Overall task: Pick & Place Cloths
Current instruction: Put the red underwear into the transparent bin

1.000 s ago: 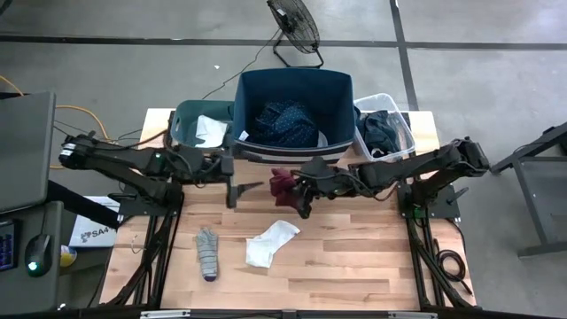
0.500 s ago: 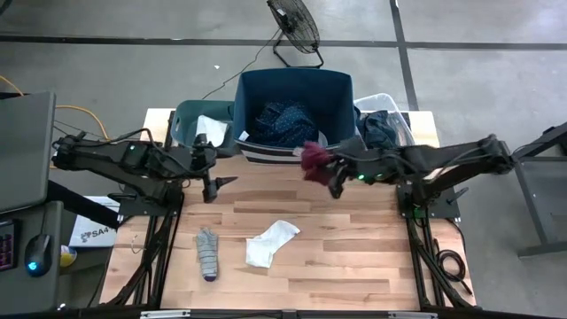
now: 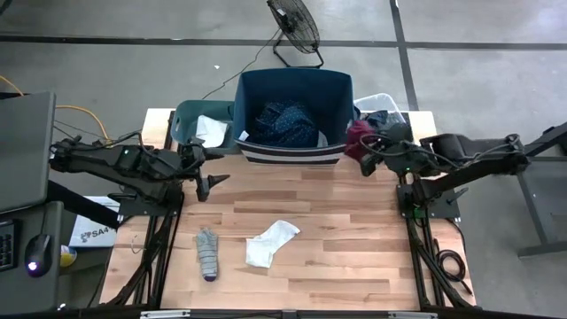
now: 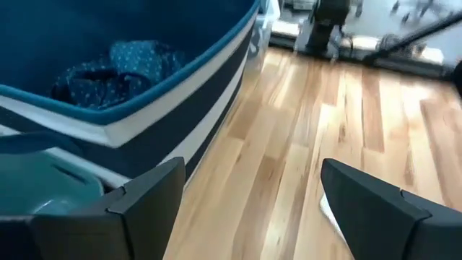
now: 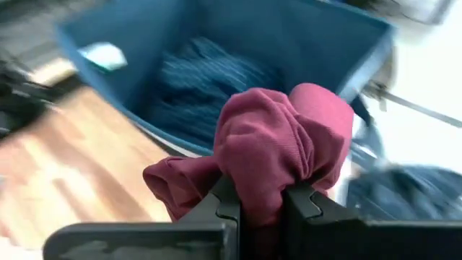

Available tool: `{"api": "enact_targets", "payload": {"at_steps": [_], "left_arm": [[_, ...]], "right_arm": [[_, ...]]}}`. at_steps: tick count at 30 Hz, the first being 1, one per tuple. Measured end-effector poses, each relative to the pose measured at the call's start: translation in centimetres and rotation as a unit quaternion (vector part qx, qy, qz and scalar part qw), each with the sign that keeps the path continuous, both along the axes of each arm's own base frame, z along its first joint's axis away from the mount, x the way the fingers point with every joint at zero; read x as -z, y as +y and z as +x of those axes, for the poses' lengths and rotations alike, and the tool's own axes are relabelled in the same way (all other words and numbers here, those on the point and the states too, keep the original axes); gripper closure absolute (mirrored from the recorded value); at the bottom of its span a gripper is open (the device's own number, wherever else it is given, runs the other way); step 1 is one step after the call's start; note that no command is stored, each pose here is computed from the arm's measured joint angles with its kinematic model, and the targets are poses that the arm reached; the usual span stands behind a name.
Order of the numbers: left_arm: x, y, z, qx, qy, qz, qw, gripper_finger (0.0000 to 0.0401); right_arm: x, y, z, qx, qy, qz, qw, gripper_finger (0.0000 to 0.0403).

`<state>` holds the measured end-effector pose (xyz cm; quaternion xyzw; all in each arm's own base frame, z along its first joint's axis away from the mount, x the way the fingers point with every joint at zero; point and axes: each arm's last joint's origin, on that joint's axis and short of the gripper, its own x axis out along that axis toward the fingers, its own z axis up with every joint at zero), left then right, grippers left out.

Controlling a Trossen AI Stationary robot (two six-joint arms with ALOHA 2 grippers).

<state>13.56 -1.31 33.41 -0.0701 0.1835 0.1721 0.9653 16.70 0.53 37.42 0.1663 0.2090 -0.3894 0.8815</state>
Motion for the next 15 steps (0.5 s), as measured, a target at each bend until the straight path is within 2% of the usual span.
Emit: {"api": "enact_targets", "payload": {"at_steps": [6, 12, 15], "left_arm": [[1.0, 0.0, -0.1, -0.003, -0.039, -0.012, 0.999, 0.0082], [1.9, 0.1, -0.4, -0.014, -0.058, -0.016, 0.998, 0.0082], [2.0, 0.2, -0.4, -0.019, -0.059, -0.016, 0.998, 0.0082]], "right_arm": [[1.4, -1.4, -1.7, 0.069, 0.080, 0.024, 0.994, 0.0370], [1.9, -2.9, -2.7, 0.083, 0.164, 0.030, 0.983, 0.0370], [2.2, -3.8, -3.3, 0.114, 0.197, 0.032, 0.973, 0.0370]]}}
